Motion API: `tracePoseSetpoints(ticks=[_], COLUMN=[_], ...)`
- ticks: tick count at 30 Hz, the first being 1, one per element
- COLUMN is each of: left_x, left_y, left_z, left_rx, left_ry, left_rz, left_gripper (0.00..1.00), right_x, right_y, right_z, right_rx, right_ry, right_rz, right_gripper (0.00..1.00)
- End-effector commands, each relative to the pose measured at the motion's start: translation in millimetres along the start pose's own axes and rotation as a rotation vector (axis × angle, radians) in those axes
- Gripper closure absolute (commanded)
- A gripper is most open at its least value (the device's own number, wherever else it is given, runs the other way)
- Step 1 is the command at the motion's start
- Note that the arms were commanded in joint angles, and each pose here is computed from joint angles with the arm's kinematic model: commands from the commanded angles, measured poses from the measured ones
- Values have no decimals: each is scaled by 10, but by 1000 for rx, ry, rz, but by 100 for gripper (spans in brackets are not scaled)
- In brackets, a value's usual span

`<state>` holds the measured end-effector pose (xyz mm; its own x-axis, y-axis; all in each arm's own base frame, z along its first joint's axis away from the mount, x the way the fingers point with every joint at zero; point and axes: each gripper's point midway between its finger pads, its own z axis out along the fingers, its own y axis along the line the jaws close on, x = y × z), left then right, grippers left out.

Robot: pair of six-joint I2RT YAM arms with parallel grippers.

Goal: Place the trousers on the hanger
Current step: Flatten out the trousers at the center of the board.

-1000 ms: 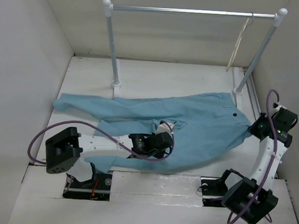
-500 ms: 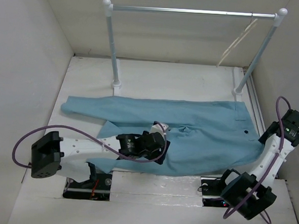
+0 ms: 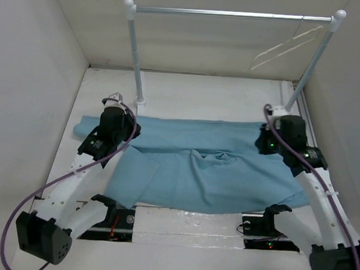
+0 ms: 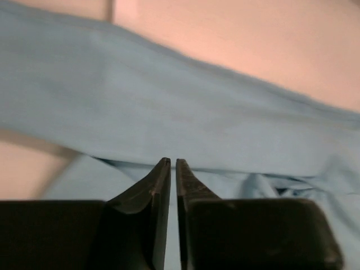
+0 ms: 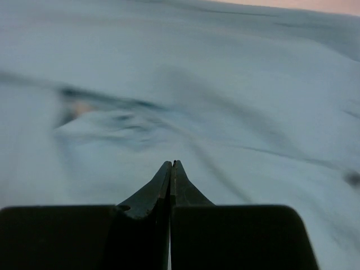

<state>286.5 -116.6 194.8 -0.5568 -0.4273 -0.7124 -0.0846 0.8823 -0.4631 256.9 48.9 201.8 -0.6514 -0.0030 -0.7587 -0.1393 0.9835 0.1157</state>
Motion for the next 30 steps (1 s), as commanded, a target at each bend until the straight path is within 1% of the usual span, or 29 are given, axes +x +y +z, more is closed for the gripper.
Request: tracePoseSetpoints(ticks=[1,2,3,4,5,6,7,8,9,10,12,13,14,16,17,19,22,23,25,26,27,28,29,30], left_x=[445,478,451,318,257,154,22,-78,-112,-267,-401,-436,-471,-514,-498,-526,-535,-434,-438,-353,-406,-411,-403,-486], left_y=[280,374,377,516,547,593,806,1066,1019,1288,1486,1577,1723,1854,1968,2045,2215,2283,2387,2454,2470,2490,2525,2525], left_z=[152,200,213,240,277,305,334,405,426,410,429,426,433,449,468,502,608,712,775,859,902,936,984,1021], left_rx=[3,-66,-89,-179,-205,-223,-275,-326,-300,-355,-407,-432,-460,-499,-534,-552,-572,-593,-631,-656,-654,-656,-661,-649], left_ry=[222,227,213,155,139,114,83,54,46,-8,-65,-84,-104,-134,-134,-152,-151,-113,-93,-59,-66,-66,-62,-77], left_rz=[97,106,116,101,34,-19,-110,-258,-261,-346,-471,-514,-569,-660,-692,-744,-810,-820,-840,-844,-841,-840,-835,-827], left_gripper=[97,100,100,97,78,70,66,58,58,57,52,51,48,48,48,48,47,48,48,49,50,51,55,59], right_x=[32,118,117,227,278,335,436,539,567,623,714,781,846,925,928,908,843,796,755,729,706,715,670,661], right_y=[766,1052,1158,1276,1408,1644,1766,2020,2098,2160,2307,2394,2413,2460,2449,2406,2353,2289,2247,2232,2167,2171,2149,2118], right_z=[208,202,248,359,402,385,457,427,389,370,305,244,220,147,143,130,116,166,235,256,294,310,334,355], right_rx=[-188,-259,-270,-289,-330,-422,-457,-566,-588,-607,-672,-711,-740,-798,-799,-790,-774,-753,-737,-732,-720,-719,-708,-699], right_ry=[4,22,19,63,79,88,116,122,119,127,127,133,134,142,139,124,124,126,127,129,142,153,146,151], right_rz=[-108,-187,-226,-255,-282,-313,-336,-396,-412,-438,-487,-506,-546,-592,-607,-644,-672,-662,-664,-655,-646,-648,-639,-633], right_gripper=[100,100,100,100,100,100,100,100,100,100,100,94,90,80,78,73,70,70,69,69,69,69,69,69])
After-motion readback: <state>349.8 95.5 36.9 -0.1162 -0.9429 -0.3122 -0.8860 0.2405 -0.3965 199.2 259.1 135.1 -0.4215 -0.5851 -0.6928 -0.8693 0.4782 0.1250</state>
